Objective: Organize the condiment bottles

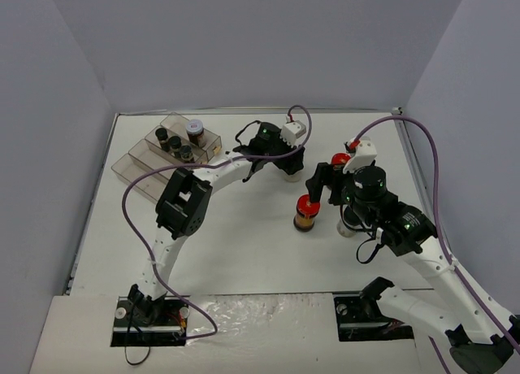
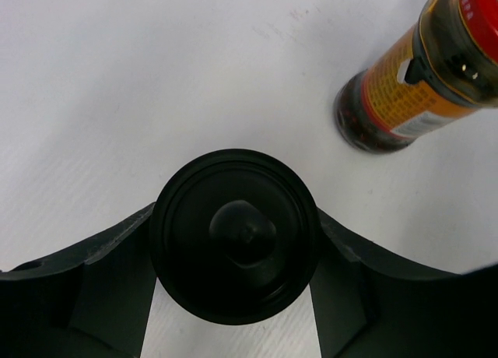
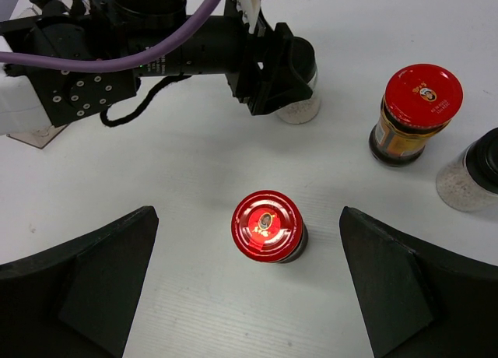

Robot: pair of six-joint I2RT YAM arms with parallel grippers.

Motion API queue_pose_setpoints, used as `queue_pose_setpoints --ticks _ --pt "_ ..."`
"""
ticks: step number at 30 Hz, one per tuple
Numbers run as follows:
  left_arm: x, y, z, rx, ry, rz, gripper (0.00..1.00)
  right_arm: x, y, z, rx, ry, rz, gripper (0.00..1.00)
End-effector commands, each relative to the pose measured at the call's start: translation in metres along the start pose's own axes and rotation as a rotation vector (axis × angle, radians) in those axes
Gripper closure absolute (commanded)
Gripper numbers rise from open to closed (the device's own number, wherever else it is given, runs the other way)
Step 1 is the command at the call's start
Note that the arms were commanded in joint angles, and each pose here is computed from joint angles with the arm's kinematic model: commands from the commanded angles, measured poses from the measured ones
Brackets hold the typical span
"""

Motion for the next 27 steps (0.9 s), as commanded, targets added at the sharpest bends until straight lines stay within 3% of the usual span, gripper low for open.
queue_pose_setpoints --ticks 1,6,15,22,27 --pt "-0.069 -0.086 -0.003 0.045 -0.085 -0.235 1.00 -0.005 -0.020 0.010 0.026 -0.043 -0.072 0.00" --pt "-0.142 -0.096 -0.002 -0.040 -0.203 -0.258 1.00 0.000 -0.025 0.014 0.019 -0.043 -0.064 0.00" --pt "-0.283 -0.070 0.018 -0.226 -0.521 -0.163 1.00 0.018 -0.031 0.026 -0.018 -0.087 -0.021 0.00" --pt "-0.352 -0.028 0.063 -0.320 -0.777 -0.118 1.00 0.029 -0.029 0.033 -0.034 -0.140 -0.010 0.00" --pt "-0.377 -0.003 0.108 -0.383 -0.926 -0.120 1.00 0.034 -0.027 0.034 -0.045 -0.154 -0.008 0.00"
Point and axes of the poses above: each gripper's point midway between its finger pads, its own x axis out along the fingers, its own z axis along the line the jaws close on, y = z × x, the point moved 9 cm from there along -x, back along the fingers, and after that the axes turned 8 degrees about x, right-handed, at the moved point
